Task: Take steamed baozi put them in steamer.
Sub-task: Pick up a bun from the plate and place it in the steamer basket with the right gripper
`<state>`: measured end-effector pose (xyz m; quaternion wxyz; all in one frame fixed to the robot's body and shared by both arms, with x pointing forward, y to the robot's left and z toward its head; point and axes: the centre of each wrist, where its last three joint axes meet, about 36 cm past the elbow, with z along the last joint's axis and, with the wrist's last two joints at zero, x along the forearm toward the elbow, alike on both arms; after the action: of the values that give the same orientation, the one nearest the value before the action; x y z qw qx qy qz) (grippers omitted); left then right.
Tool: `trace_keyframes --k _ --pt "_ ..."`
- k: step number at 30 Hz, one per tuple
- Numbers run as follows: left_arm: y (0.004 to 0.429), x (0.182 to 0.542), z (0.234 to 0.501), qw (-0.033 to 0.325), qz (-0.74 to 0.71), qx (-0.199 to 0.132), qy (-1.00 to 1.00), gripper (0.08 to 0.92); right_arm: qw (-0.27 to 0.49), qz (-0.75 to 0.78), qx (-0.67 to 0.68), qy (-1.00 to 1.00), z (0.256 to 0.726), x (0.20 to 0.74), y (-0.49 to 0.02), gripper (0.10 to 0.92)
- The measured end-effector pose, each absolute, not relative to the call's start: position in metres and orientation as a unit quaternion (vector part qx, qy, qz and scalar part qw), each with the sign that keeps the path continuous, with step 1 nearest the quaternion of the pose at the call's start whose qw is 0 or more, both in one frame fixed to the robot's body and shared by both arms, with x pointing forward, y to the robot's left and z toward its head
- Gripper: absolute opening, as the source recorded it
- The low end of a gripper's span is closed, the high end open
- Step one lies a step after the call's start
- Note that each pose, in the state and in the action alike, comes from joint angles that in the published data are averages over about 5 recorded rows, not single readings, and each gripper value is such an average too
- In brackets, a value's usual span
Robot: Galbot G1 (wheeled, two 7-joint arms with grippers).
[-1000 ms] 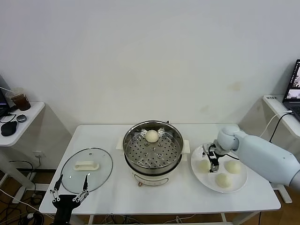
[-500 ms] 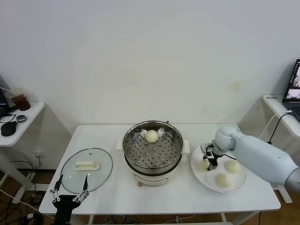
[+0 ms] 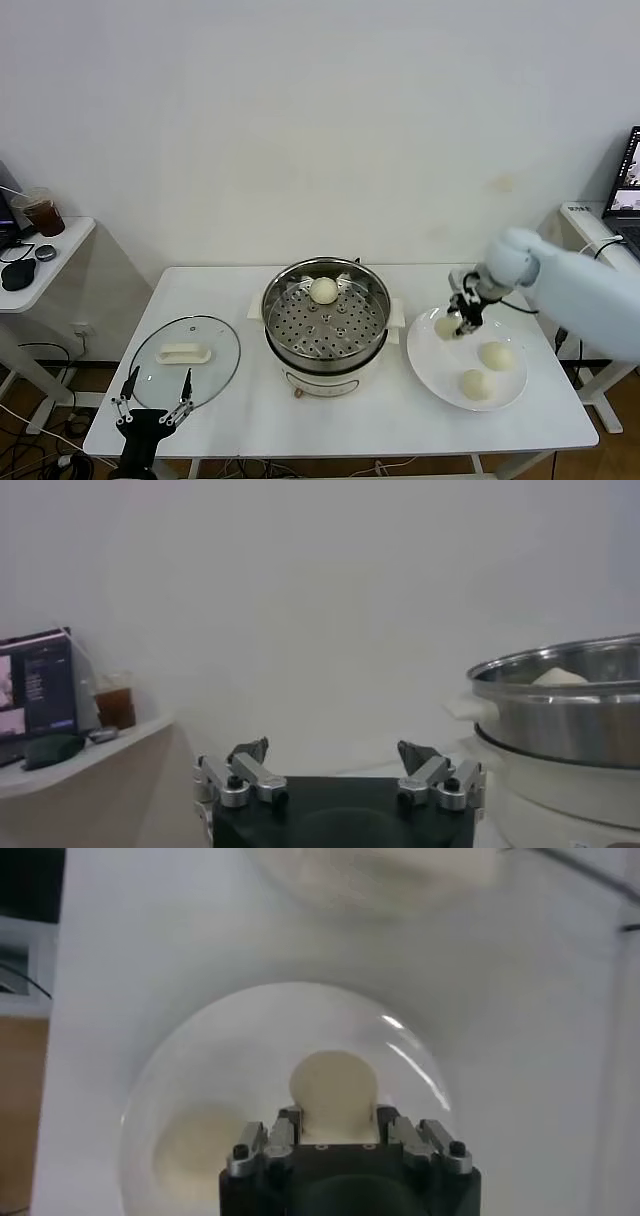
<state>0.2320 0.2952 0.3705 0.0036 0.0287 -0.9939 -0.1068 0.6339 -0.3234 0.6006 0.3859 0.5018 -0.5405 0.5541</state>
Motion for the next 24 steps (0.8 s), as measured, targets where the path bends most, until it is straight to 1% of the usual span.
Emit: trace_keyframes --k 5,10,15,24 --pt "0.294 0.238 0.372 -0.003 -0.103 0.022 -0.994 0.823 0.356 0.564 0.499 -0.553 0.663 0.633 -0.298 0.467" --pt "0.297 0.241 0.372 -0.006 -0.103 0.020 -0.994 0.823 0.333 0.562 0.512 -0.557 0.694 0.626 -0.251 0.474" --pt "0.301 0.242 0.369 -0.004 -0.102 0.024 -0.994 0.823 0.325 0.550 0.527 -0.560 0.696 0.618 -0.196 0.475" --pt "0.306 0.241 0.366 -0.003 -0.104 0.035 -0.994 0.823 0.322 0.543 0.536 -0.560 0.670 0.617 -0.101 0.475"
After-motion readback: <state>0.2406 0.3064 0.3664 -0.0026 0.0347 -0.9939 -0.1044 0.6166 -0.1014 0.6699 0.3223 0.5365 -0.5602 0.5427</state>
